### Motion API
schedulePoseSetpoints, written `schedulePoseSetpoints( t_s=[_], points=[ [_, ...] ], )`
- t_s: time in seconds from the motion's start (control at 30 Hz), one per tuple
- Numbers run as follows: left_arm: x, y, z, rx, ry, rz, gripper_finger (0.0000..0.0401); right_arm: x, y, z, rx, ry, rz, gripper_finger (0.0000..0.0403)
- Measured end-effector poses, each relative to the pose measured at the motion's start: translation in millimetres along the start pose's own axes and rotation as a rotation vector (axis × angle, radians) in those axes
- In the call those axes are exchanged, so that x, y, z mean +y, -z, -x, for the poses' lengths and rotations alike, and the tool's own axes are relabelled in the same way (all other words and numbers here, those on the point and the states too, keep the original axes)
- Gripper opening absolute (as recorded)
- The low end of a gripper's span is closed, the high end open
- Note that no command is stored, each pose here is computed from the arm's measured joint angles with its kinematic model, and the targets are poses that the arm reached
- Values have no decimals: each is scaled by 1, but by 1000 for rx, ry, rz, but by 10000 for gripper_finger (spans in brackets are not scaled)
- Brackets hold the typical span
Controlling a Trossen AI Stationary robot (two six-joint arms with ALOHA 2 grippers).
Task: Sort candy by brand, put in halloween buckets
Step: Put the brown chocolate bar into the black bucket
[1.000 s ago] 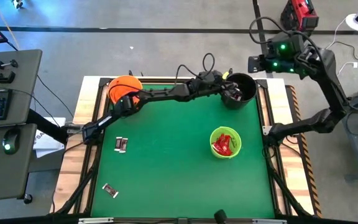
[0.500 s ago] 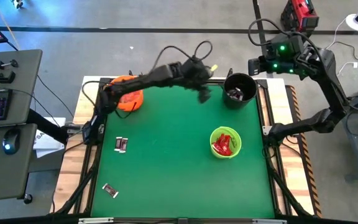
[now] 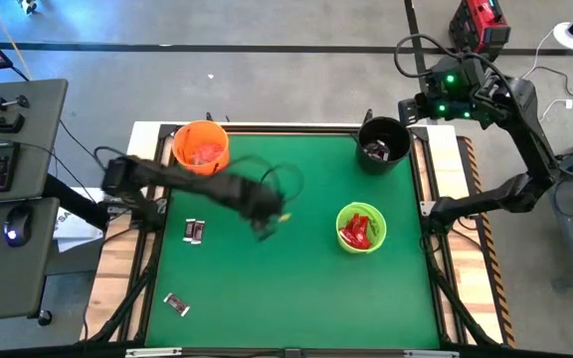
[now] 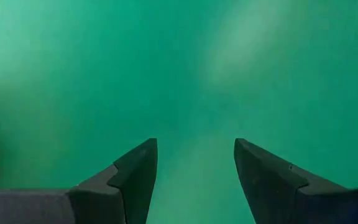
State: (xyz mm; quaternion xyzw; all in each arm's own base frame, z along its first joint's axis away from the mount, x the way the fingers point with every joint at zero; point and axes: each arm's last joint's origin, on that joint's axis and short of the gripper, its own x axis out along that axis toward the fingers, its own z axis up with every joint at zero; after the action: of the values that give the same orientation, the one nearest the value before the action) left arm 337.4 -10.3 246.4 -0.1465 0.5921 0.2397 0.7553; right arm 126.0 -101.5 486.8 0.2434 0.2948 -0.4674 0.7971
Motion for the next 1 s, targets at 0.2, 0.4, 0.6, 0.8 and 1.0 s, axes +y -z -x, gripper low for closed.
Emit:
schedulePoseSetpoints(
  t_s=[0.2, 0.4, 0.6, 0.8, 1.0],
  points=[
    [11, 100, -31, 259, 45, 220, 204, 0, 0, 0, -5, 7, -1, 0],
    [45, 151, -38, 275, -31, 573, 204, -1, -1, 0, -16, 23, -5, 0],
    [64, 176, -51, 269, -58, 714, 200, -1, -1, 0, -15, 22, -24, 0],
    [67, 183, -64, 239, -50, 760, 200, 0, -1, 0, -14, 19, -39, 0],
    [66, 183, -68, 225, -26, 764, 200, 0, -1, 0, -14, 19, -40, 0]
  ],
)
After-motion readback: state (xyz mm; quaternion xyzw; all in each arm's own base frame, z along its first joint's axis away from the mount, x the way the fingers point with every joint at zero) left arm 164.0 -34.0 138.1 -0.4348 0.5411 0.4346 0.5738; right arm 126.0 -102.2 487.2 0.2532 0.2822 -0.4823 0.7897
